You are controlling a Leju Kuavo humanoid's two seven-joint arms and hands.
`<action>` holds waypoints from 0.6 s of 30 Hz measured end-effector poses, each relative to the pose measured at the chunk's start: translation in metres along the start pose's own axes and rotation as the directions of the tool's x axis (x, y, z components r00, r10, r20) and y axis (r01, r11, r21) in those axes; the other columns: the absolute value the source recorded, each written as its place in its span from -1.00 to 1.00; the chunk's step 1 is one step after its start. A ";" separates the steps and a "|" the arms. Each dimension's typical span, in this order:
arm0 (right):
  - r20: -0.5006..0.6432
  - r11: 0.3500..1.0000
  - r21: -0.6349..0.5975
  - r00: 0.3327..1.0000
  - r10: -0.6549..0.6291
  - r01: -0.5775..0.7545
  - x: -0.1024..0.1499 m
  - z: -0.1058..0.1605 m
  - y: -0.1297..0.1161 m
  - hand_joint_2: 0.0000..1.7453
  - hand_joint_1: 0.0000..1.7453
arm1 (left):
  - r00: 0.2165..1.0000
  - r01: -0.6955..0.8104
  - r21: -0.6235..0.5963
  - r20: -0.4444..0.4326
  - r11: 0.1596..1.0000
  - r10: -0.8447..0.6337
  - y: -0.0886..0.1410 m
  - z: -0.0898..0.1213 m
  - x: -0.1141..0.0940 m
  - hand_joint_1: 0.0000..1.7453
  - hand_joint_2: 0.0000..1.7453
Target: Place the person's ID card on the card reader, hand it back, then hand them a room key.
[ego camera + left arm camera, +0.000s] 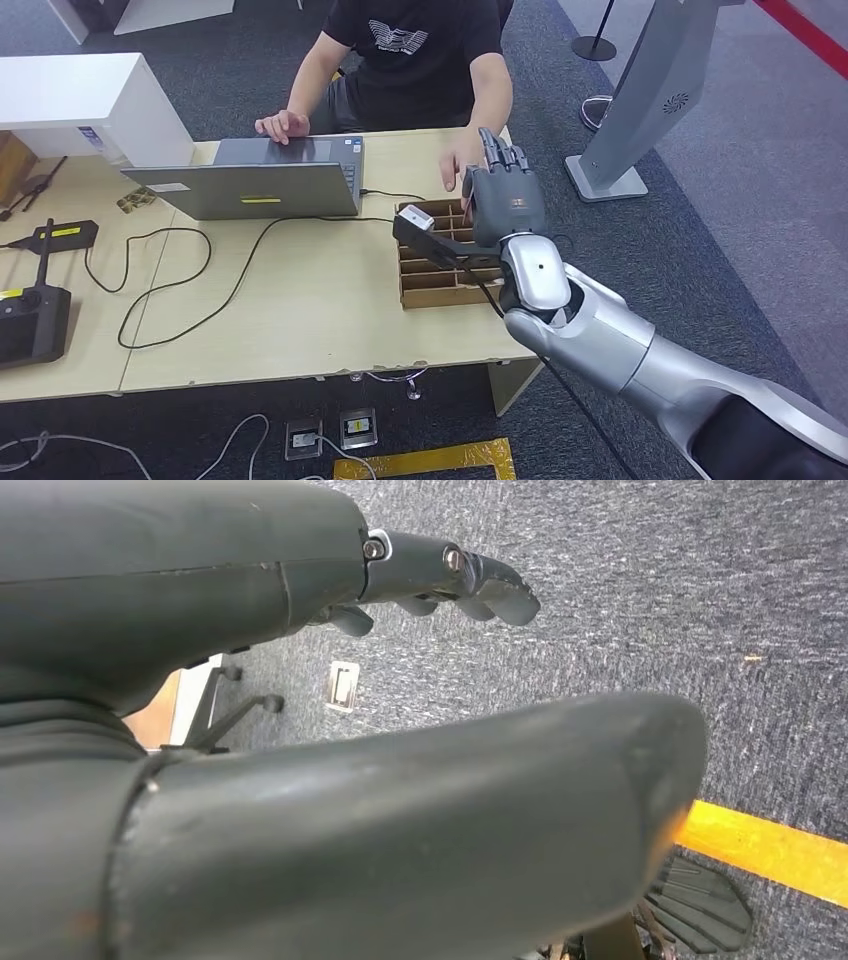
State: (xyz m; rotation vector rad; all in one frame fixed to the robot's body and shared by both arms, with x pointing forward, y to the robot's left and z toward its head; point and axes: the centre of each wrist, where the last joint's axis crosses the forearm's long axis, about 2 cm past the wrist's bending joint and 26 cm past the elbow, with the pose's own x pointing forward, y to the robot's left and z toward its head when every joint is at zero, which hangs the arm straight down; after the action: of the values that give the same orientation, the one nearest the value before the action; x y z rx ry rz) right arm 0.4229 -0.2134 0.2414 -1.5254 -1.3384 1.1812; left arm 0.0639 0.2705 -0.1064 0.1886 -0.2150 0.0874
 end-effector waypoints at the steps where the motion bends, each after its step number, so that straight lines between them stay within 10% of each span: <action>1: -0.003 1.000 0.003 1.000 0.006 -0.006 0.000 0.000 0.001 1.00 0.67 | 1.000 0.002 0.000 0.000 1.000 -0.002 0.000 0.000 0.000 -1.00 -1.00; 4: -0.010 1.000 0.011 1.000 0.023 -0.023 -0.002 -0.001 0.005 1.00 -0.71 | 1.000 0.006 -0.002 0.001 1.000 -0.006 -0.001 0.000 0.000 -1.00 -1.00; 5: -0.011 1.000 0.014 1.000 0.027 -0.027 -0.003 0.000 0.007 1.00 -0.88 | 1.000 0.007 -0.003 0.001 1.000 -0.007 -0.001 0.000 0.000 -1.00 -1.00; 9: -0.021 0.997 0.069 1.000 0.015 -0.013 -0.003 0.002 0.012 -1.00 -1.00 | 1.000 0.009 -0.008 0.002 1.000 -0.009 -0.002 0.000 0.000 -1.00 -1.00; 18: -0.033 0.979 0.168 0.993 -0.109 0.113 0.005 0.009 0.017 -1.00 -1.00 | 1.000 0.009 -0.027 0.001 1.000 -0.009 -0.005 0.001 -0.001 -1.00 -1.00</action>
State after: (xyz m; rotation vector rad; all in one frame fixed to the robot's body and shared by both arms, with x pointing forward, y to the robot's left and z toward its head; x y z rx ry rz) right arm 0.4187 -0.2112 0.2219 -1.3227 -1.2571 1.1720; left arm 0.0635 0.2655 -0.1063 0.1622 -0.2162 0.0751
